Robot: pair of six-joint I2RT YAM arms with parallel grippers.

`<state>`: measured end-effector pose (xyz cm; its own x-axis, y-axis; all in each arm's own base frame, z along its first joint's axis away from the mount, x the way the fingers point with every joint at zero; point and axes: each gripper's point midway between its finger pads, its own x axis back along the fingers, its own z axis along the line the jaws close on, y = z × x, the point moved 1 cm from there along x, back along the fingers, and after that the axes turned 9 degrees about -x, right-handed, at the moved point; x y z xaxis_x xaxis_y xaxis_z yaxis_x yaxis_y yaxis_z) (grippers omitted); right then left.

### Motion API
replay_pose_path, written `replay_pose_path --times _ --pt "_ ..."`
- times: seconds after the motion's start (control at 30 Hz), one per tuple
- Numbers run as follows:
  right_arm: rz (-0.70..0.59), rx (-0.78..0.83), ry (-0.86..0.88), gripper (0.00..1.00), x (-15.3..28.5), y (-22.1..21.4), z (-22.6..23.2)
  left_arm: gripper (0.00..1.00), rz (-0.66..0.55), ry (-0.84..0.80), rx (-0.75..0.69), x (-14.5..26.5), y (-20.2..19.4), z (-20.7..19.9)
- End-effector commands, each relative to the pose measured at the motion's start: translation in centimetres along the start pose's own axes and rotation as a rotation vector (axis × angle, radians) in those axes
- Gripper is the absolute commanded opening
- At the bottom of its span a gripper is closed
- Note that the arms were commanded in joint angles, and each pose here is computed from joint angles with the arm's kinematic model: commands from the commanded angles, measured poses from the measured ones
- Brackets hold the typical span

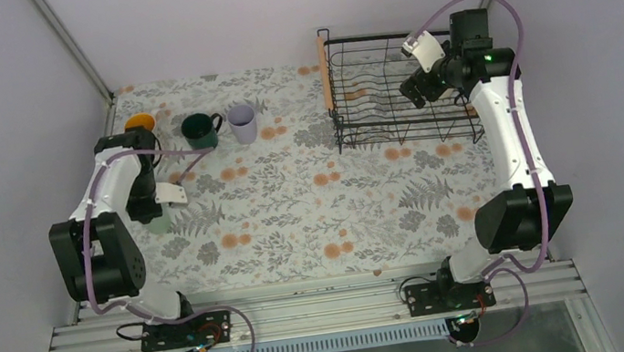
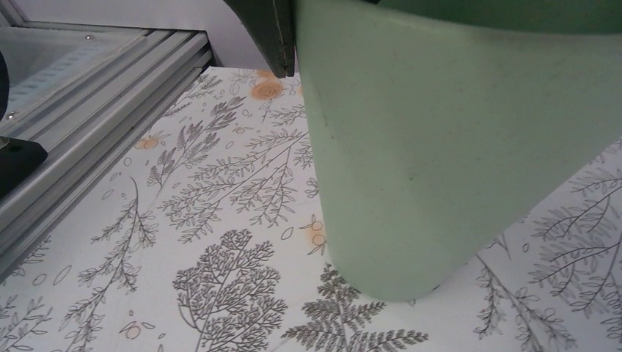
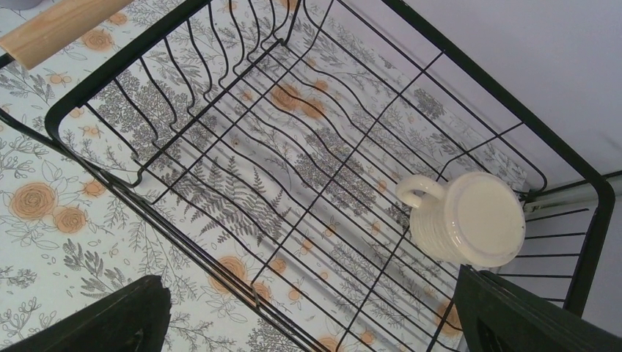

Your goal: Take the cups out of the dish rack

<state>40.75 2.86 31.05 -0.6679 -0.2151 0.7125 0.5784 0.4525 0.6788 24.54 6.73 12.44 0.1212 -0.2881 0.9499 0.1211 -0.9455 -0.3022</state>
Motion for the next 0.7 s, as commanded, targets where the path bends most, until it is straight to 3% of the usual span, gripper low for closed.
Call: replay_pose_path --times 0.0,0.2,0.33,0.5,0.67 --pt "-0.031 0.024 -0.031 1.00 0.6 0.6 -0.2 0.03 -0.011 -0.009 0.043 -0.4 -0.2 0.7" --pt "-0.032 0.019 -0.025 1.00 0.6 0.8 -0.2 0.26 -0.015 -0.027 0.120 -1.1 -0.4 2.0" --pt "-0.029 0.015 -0.020 1.00 0.4 0.7 -0.2 0.54 -0.013 0.007 0.121 -0.1 -0.7 2.6" --pt "-0.035 0.011 -0.035 1.00 0.5 1.0 -0.5 0.62 -0.023 0.131 0.140 4.2 -2.1 4.7" --pt "-0.033 -0.004 -0.080 1.00 0.9 1.5 -1.4 0.67 0.049 0.331 0.150 10.0 -5.0 6.0"
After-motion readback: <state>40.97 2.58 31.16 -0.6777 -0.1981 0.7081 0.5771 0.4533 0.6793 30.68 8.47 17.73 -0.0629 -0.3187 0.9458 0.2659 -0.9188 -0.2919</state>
